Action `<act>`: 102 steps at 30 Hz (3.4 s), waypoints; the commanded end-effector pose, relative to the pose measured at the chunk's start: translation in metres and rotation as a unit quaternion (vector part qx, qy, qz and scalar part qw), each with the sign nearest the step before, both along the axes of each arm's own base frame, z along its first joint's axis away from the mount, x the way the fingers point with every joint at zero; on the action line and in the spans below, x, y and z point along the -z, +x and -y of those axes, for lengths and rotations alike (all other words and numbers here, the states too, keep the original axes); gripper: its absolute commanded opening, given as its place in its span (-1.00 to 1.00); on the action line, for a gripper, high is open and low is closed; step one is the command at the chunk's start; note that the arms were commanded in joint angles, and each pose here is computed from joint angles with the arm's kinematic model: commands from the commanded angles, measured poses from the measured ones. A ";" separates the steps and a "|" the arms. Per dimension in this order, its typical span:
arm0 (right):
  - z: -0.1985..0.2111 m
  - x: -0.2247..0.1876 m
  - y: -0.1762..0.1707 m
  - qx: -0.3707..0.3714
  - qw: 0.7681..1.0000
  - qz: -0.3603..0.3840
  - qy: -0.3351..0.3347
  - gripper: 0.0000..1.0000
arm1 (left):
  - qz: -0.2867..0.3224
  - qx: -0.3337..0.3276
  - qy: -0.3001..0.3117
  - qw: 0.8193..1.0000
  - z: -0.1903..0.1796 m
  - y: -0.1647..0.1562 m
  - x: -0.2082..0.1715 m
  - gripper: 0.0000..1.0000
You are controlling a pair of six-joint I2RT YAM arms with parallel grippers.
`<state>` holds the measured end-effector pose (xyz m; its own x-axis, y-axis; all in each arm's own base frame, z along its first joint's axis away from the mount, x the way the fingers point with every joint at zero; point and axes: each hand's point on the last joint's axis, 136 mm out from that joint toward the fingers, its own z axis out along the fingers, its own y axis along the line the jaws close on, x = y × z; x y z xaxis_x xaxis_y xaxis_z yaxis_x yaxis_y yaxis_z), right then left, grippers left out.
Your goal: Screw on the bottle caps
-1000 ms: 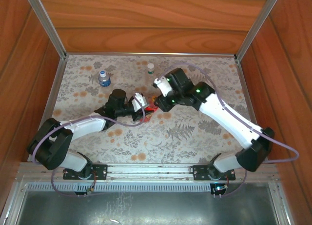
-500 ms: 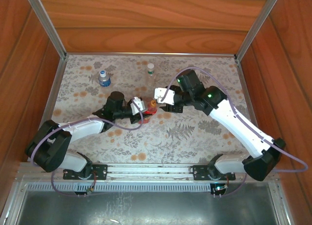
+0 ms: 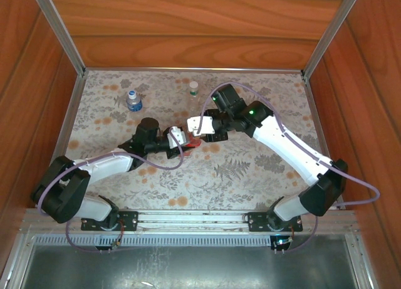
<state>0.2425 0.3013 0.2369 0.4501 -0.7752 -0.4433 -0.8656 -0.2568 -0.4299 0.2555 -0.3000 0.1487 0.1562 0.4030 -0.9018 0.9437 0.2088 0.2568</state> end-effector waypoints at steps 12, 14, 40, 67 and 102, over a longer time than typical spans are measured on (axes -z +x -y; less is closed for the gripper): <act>-0.012 0.005 -0.014 -0.052 0.998 -0.031 -0.010 -0.34 | 0.020 -0.002 0.008 1.000 -0.006 -0.002 0.000 0.00; -0.011 0.007 -0.014 -0.049 0.998 -0.036 -0.014 -0.37 | 0.022 -0.003 0.007 1.000 -0.006 -0.002 -0.001 0.00; -0.013 0.018 0.001 0.559 0.696 -0.433 0.125 -0.67 | 0.037 -0.026 0.007 0.999 0.005 0.026 -0.015 0.00; 0.006 -0.004 -0.014 -0.024 0.999 0.006 -0.032 0.08 | 0.020 0.010 -0.010 1.000 -0.001 -0.003 -0.013 0.00; -0.012 0.000 -0.013 -0.004 0.998 -0.061 -0.030 -0.51 | 0.026 -0.006 -0.007 1.000 -0.007 -0.003 -0.014 0.00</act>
<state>0.2345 0.3108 0.2301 0.3992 -0.8124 -0.4250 -0.9071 -0.2825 -0.3121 0.2544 -0.2933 0.1530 0.1727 0.4121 -0.8946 0.9330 0.2226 0.2826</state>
